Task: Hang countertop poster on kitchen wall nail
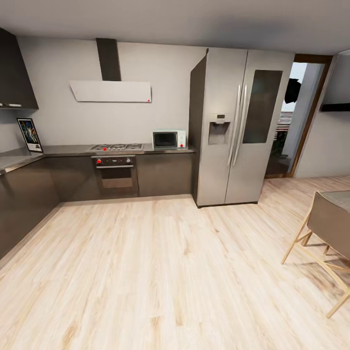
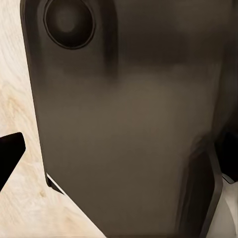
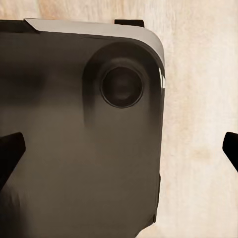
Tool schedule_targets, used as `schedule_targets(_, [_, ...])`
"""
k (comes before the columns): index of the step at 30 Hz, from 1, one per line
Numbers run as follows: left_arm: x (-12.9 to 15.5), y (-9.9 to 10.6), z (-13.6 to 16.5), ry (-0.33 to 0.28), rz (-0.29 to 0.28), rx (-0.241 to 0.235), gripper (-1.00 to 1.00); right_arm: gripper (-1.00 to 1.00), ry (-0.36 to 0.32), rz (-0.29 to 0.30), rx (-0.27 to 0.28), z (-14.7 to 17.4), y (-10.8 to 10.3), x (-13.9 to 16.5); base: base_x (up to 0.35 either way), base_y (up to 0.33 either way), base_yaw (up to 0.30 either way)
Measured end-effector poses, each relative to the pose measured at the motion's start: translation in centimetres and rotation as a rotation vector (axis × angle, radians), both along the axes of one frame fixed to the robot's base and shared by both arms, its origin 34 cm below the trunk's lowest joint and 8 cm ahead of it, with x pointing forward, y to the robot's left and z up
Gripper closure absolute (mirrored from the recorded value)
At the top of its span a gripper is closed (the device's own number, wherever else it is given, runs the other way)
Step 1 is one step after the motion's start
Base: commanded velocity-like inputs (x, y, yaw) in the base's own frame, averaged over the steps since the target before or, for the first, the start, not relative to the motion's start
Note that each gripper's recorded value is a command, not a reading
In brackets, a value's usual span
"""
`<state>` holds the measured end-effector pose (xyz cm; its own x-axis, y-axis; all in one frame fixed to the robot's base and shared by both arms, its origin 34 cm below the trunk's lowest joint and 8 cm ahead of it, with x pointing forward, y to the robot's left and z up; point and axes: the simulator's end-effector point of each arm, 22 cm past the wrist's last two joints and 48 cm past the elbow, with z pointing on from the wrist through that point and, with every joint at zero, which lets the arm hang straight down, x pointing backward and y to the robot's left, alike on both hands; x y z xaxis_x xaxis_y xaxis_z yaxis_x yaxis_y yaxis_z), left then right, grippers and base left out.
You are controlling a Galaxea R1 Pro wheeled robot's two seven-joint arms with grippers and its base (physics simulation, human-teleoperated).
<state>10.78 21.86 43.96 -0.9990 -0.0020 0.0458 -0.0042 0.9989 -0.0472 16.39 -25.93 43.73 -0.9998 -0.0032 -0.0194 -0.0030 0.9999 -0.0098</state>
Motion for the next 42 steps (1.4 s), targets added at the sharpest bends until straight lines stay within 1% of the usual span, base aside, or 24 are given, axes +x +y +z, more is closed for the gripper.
schedule_targets(7, [0.0,0.1,0.0,0.002,-0.001,0.002,-1.00,-1.00,0.003,0.000,-0.001,0.0,-0.1,-0.2,0.000,0.000,0.000])
schedule_targets(13, [-0.7,-0.1,0.1,-0.006,-0.016,0.002,-1.00,-1.00,-0.098,-0.005,-0.035,0.3,-2.7,4.8,0.000,0.000,0.000])
schedule_targets(15, [-0.6,0.5,0.1,-0.013,-0.026,0.009,-1.00,-1.00,-0.132,-0.004,-0.046,0.5,-3.6,6.5,0.000,0.000,0.000])
schedule_targets(17, [-0.2,1.2,0.0,-0.024,-0.036,0.017,-1.00,-1.00,-0.166,-0.002,-0.052,0.8,-4.0,8.2,0.000,0.000,0.000])
schedule_targets(18, [3.0,1.2,0.1,-0.091,-0.053,0.019,-1.00,-1.00,-0.443,0.004,-0.052,2.9,-3.9,16.1,0.000,0.000,0.000])
schedule_targets(19, [9.7,1.5,0.8,-0.237,-0.056,0.027,-1.00,-1.00,-0.652,0.011,-0.054,6.7,-3.9,24.8,0.000,0.000,0.000])
schedule_targets(20, [18.7,1.7,3.3,-0.435,-0.052,0.036,-1.00,-1.00,-0.878,0.019,-0.054,12.8,-3.7,33.5,0.000,0.000,0.000])
schedule_targets(21, [28.5,2.0,8.6,-0.673,-0.045,0.047,-1.00,-1.00,-0.925,0.021,-0.055,14.2,-3.7,35.1,0.000,0.000,0.000])
schedule_targets(22, [32.3,2.2,11.5,-0.781,-0.041,0.052,-1.00,-1.00,-0.924,0.019,-0.055,14.2,-3.7,35.0,0.000,0.000,0.000])
schedule_targets(23, [31.9,2.4,11.3,-0.789,-0.042,0.054,-1.00,-1.00,-0.940,0.020,-0.055,14.6,-3.7,35.5,0.000,0.000,0.000])
schedule_targets(27, [33.0,3.0,12.3,-0.844,-0.042,0.062,-1.00,-1.00,-0.950,0.023,-0.051,14.9,-3.3,35.8,0.000,0.000,0.047])
schedule_targets(31, [33.2,3.1,12.5,-0.857,-0.043,0.065,-1.00,-1.00,-0.942,0.022,-0.048,14.6,-3.1,35.6,0.000,0.000,0.190])
schedule_targets(35, [32.8,3.2,12.2,-0.851,-0.043,0.065,-1.00,-1.00,-0.932,0.018,-0.048,14.3,-3.1,35.2,0.000,0.000,0.194])
schedule_targets(42, [32.6,3.4,12.0,-0.846,-0.042,0.068,-1.00,-1.00,-0.929,0.024,-0.047,14.2,-3.1,35.1,0.070,-0.063,0.053])
